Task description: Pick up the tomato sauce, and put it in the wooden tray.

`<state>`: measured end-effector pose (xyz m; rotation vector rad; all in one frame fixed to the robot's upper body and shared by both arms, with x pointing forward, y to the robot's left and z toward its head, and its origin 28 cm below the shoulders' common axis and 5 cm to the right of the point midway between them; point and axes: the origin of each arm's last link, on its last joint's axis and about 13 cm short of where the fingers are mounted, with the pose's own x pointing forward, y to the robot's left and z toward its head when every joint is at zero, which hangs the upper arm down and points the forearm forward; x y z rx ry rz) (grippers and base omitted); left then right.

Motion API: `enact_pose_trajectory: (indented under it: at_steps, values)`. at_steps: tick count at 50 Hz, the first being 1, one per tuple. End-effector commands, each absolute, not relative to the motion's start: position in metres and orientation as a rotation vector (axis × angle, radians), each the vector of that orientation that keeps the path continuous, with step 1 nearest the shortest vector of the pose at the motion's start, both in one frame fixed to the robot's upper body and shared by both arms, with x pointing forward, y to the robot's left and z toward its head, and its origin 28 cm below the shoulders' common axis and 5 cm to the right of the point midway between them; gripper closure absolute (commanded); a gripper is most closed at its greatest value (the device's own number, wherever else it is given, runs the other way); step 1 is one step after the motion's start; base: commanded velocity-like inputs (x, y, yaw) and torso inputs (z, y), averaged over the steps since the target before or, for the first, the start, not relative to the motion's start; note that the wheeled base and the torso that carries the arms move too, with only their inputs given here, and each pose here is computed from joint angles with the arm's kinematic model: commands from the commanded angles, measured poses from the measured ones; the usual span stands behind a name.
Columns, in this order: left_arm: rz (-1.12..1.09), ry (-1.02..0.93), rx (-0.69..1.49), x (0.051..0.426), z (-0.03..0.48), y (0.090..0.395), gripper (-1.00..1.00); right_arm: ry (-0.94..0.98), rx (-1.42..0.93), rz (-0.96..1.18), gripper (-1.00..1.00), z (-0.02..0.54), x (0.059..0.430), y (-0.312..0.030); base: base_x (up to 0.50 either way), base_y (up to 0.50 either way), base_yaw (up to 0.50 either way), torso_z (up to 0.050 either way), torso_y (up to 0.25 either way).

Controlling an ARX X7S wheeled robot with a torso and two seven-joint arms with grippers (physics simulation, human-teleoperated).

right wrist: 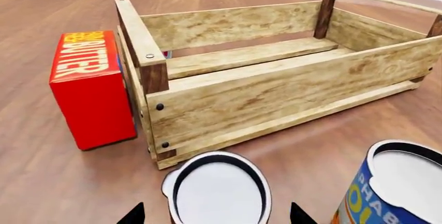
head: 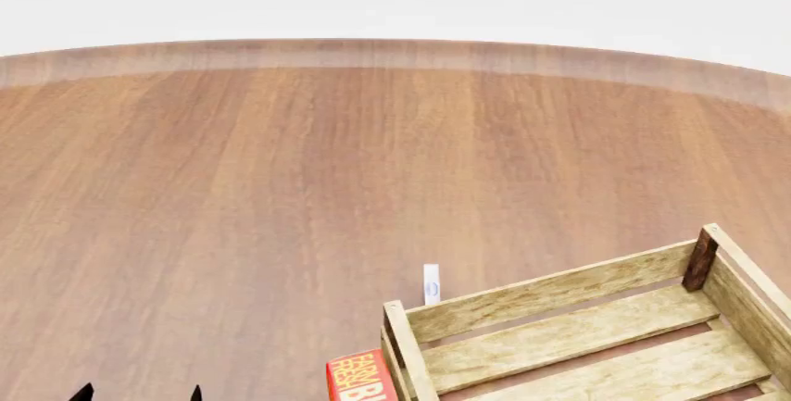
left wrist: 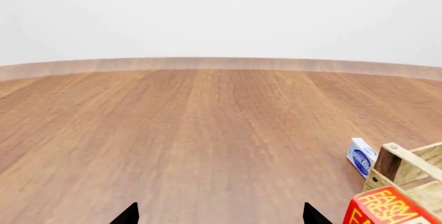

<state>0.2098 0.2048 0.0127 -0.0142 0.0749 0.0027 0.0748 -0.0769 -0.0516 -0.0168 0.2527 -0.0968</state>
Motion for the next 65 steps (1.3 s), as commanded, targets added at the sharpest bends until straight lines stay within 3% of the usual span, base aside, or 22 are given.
enact_pose_trajectory:
  at_steps: [1, 41, 42, 60, 65]
  values:
    - [-0.007, 0.047, -0.015, 0.210, 0.012, 0.205, -1.00, 0.260, -0.009, -0.101, -1.00, -0.053, 0.078, -0.078, 0.00, 0.00, 0.00, 0.000, 0.000]
    - [-0.006, 0.047, -0.015, 0.210, 0.012, 0.204, -1.00, 0.316, -0.011, -0.079, -1.00, -0.062, 0.083, -0.078, 0.00, 0.00, 0.00, 0.000, 0.000]
    - [-0.007, 0.047, -0.014, 0.210, 0.012, 0.204, -1.00, 0.316, -0.010, -0.078, 1.00, -0.062, 0.083, -0.078, 0.00, 0.00, 0.00, 0.000, 0.000]
    - [-0.007, 0.047, -0.014, 0.210, 0.013, 0.205, -1.00, 0.310, -0.010, -0.066, 1.00, -0.061, 0.081, -0.077, 0.00, 0.00, 0.00, 0.000, 0.000]
    - [-0.007, 0.047, -0.013, 0.210, 0.012, 0.205, -1.00, 0.185, -0.052, -0.040, 1.00, -0.043, 0.071, -0.073, 0.00, 0.00, 0.00, 0.000, 0.000]
